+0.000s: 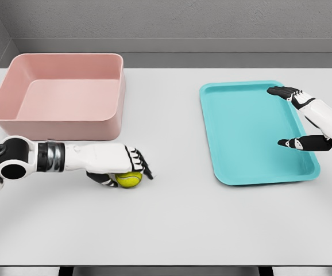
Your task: Put the tennis from the blue tray into the pink basket with both arms
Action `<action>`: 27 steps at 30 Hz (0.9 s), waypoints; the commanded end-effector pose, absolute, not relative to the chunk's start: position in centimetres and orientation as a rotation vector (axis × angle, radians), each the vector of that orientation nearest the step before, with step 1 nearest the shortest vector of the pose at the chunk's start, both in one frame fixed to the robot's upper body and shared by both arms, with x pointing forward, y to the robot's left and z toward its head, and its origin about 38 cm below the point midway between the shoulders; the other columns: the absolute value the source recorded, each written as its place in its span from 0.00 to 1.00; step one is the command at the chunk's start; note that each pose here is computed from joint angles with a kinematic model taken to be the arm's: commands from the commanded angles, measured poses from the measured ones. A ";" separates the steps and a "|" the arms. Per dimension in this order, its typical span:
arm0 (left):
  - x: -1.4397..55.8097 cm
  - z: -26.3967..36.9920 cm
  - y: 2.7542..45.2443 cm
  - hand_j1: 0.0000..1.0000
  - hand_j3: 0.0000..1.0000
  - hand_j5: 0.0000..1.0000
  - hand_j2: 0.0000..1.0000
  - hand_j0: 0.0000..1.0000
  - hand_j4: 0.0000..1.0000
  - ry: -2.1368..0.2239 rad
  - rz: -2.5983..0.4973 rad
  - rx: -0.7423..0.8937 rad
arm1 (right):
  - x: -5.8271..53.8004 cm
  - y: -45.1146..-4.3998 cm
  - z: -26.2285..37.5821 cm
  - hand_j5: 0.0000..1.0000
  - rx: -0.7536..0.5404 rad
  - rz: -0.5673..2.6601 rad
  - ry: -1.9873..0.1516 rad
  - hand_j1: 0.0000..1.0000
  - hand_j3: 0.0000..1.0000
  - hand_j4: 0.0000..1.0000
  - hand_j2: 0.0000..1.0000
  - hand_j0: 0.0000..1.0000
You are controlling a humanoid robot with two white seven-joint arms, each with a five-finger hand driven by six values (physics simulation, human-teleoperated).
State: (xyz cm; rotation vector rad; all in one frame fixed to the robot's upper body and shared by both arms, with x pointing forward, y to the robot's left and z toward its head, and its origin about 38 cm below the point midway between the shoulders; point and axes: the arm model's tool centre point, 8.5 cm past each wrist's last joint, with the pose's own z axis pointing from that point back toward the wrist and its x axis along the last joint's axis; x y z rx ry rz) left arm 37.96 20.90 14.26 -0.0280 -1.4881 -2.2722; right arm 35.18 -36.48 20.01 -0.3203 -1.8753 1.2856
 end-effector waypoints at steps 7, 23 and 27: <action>38.0 14.3 21.0 0.58 0.58 0.58 0.58 0.58 0.58 -1.478 -2.270 -0.034 | 35.2 -36.5 20.2 1.00 -0.317 1.276 -1.882 1.00 1.00 1.00 1.00 1.00; 38.6 16.1 20.6 0.55 0.55 0.55 0.55 0.55 0.55 -1.517 -2.288 -0.002 | 35.1 -36.8 20.1 1.00 -0.321 1.280 -1.872 1.00 1.00 1.00 1.00 1.00; 38.7 17.2 20.6 0.55 0.55 0.55 0.55 0.55 0.55 -1.533 -2.300 0.016 | 35.1 -36.7 20.1 1.00 -0.320 1.280 -1.875 1.00 1.00 1.00 1.00 1.00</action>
